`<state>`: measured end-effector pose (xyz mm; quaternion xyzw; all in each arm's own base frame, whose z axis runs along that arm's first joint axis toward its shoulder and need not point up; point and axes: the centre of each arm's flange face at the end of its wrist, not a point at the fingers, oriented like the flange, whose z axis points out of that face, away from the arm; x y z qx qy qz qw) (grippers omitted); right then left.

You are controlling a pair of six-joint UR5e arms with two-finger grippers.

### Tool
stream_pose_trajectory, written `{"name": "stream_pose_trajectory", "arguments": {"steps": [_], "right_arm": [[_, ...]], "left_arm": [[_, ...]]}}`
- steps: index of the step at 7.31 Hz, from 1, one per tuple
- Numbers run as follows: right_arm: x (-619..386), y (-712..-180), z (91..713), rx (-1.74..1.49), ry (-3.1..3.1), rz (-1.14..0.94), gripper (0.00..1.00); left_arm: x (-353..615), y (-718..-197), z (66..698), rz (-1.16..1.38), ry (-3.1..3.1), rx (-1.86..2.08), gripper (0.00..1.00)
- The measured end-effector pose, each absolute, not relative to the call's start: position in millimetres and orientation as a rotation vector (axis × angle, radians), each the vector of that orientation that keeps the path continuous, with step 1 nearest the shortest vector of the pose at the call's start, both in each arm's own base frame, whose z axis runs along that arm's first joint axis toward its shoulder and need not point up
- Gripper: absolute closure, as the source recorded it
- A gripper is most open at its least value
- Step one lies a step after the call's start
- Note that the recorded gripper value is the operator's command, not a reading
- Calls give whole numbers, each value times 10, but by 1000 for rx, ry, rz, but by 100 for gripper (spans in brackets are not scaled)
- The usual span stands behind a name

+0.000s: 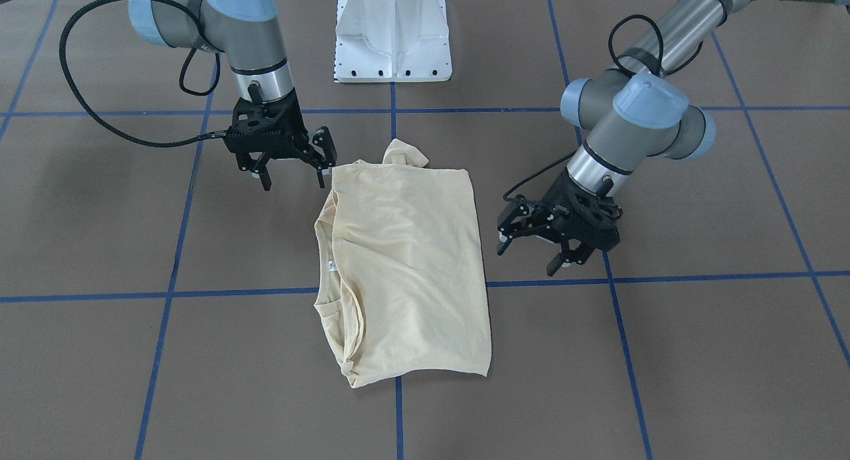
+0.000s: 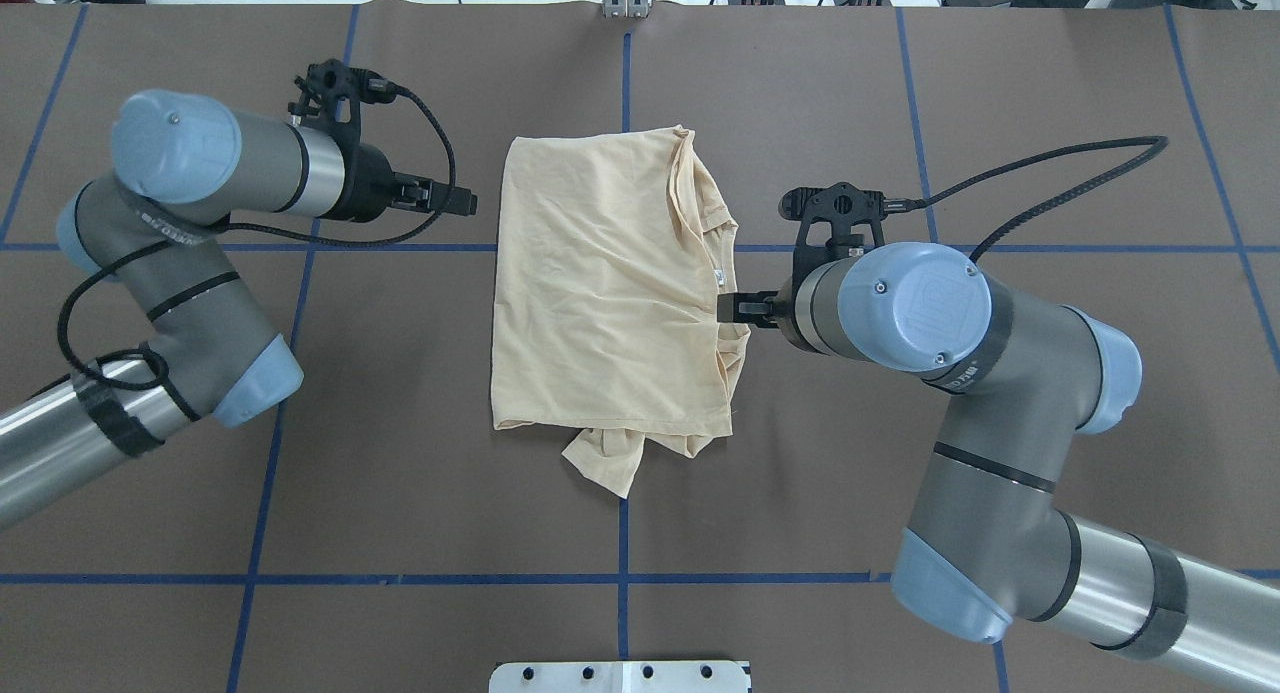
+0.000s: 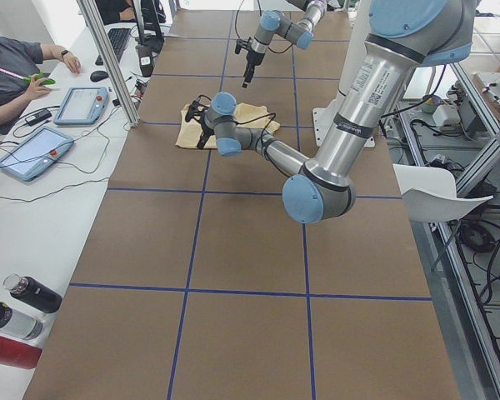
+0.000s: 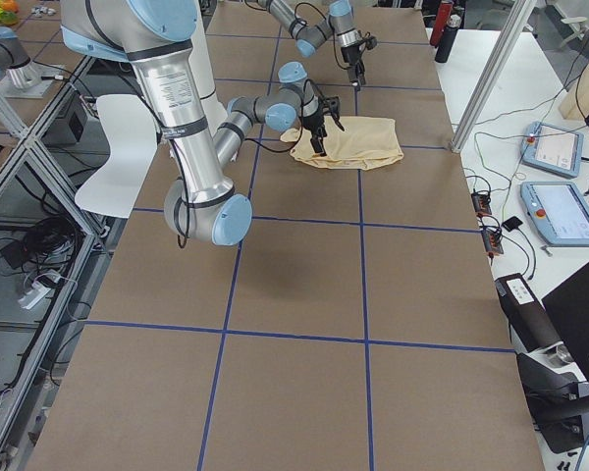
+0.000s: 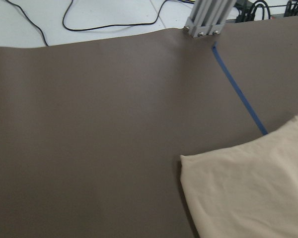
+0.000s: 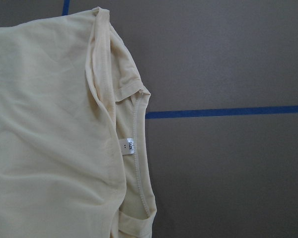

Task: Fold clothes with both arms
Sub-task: 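Lower both grippers to the sides of the folded shirt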

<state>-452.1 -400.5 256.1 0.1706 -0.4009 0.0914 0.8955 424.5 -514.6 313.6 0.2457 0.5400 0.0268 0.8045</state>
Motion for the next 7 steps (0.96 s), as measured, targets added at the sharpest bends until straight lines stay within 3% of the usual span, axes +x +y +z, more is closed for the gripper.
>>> {"name": "stream_pose_trajectory", "arguments": {"steps": [4, 7], "right_arm": [[-4488, -3959, 2602, 346, -834, 201, 0], [-4498, -3954, 2602, 347, -833, 202, 0]], "left_arm": [[5006, -3498, 2722, -35, 1088, 269, 1], [5350, -3258, 2916, -34, 1038, 216, 14]]}}
